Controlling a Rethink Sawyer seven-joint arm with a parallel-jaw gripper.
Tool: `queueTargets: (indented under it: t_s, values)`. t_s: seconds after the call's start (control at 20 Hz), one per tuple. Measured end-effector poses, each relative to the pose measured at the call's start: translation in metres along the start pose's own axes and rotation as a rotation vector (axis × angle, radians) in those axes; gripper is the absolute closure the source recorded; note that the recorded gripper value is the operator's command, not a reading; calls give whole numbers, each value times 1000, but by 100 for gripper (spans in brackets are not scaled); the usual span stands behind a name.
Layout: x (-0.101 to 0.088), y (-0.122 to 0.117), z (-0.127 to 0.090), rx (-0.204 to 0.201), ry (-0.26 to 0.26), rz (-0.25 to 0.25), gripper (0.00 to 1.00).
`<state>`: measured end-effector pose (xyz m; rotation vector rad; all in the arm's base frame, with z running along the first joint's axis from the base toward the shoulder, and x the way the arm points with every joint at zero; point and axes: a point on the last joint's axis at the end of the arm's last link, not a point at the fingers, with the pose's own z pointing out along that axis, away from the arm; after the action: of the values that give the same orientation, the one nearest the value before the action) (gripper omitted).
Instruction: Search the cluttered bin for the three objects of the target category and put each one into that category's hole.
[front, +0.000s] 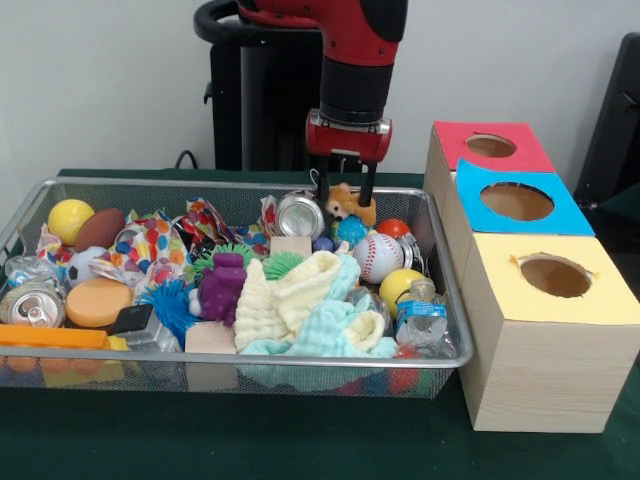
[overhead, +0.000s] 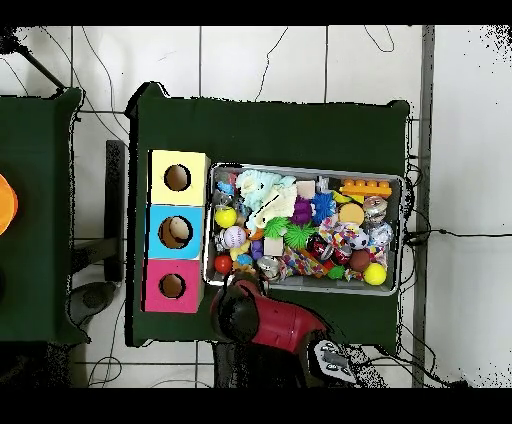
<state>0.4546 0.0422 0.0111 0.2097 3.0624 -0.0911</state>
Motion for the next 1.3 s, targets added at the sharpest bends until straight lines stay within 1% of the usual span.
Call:
queueTargets:
  t_s: [0.15, 0.2, 0.45, 0.8, 1.3]
  values:
    - [1, 0, -3, -1, -1, -19, 0]
    - [2, 0, -5, -1, -1, -39, 0]
    - [4, -2, -6, -2, -3, -62, 0]
    - [5, -10, 2, -2, 4, -70, 0]
    - [4, -12, 9, -5, 6, -82, 0]
